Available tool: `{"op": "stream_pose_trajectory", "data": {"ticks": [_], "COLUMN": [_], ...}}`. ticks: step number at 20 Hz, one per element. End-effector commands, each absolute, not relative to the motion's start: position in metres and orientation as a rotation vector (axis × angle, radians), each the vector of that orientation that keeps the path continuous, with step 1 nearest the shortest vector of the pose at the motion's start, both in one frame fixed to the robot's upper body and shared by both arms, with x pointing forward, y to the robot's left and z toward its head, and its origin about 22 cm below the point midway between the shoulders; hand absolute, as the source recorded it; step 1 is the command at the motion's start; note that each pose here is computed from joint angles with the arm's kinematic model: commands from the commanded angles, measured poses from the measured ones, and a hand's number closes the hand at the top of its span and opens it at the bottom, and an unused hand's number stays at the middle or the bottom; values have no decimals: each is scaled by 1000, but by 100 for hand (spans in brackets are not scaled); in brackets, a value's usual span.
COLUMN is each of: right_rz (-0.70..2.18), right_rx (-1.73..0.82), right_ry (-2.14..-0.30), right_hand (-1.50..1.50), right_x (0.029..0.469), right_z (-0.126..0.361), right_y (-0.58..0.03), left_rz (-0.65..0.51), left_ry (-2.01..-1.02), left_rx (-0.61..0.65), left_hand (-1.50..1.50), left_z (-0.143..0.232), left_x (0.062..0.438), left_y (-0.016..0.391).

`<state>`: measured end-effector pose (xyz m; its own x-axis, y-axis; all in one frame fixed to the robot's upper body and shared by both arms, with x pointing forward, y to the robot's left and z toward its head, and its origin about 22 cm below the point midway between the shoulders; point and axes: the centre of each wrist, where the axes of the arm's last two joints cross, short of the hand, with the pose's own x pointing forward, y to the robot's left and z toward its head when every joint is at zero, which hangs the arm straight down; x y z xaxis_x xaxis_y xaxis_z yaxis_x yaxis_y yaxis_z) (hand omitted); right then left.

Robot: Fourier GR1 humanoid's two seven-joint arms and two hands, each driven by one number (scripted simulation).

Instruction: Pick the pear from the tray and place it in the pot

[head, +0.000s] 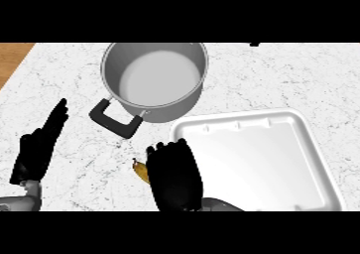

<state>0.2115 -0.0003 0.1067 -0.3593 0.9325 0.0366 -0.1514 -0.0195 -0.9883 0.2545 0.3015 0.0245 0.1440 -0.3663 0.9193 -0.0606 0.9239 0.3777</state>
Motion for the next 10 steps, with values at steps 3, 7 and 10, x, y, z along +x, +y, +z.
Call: {"op": "stream_pose_trajectory", "data": {"ticks": [3, 7, 10], "right_rz": [1241, 1066, 968], "right_rx": [-1091, -1026, -987], "right_ry": [-1650, -1722, -1752], "right_hand": [150, 150, 150], "right_x": [212, 213, 230], "right_z": [164, 182, 207], "right_y": [26, 36, 45], "left_rz": [-222, -220, -233], "left_ry": [-1403, -1426, -1403], "left_rx": [392, 374, 363], "left_hand": [0, 0, 0], "left_z": [28, 28, 25], "left_x": [261, 267, 261], "left_y": [312, 297, 303]}}
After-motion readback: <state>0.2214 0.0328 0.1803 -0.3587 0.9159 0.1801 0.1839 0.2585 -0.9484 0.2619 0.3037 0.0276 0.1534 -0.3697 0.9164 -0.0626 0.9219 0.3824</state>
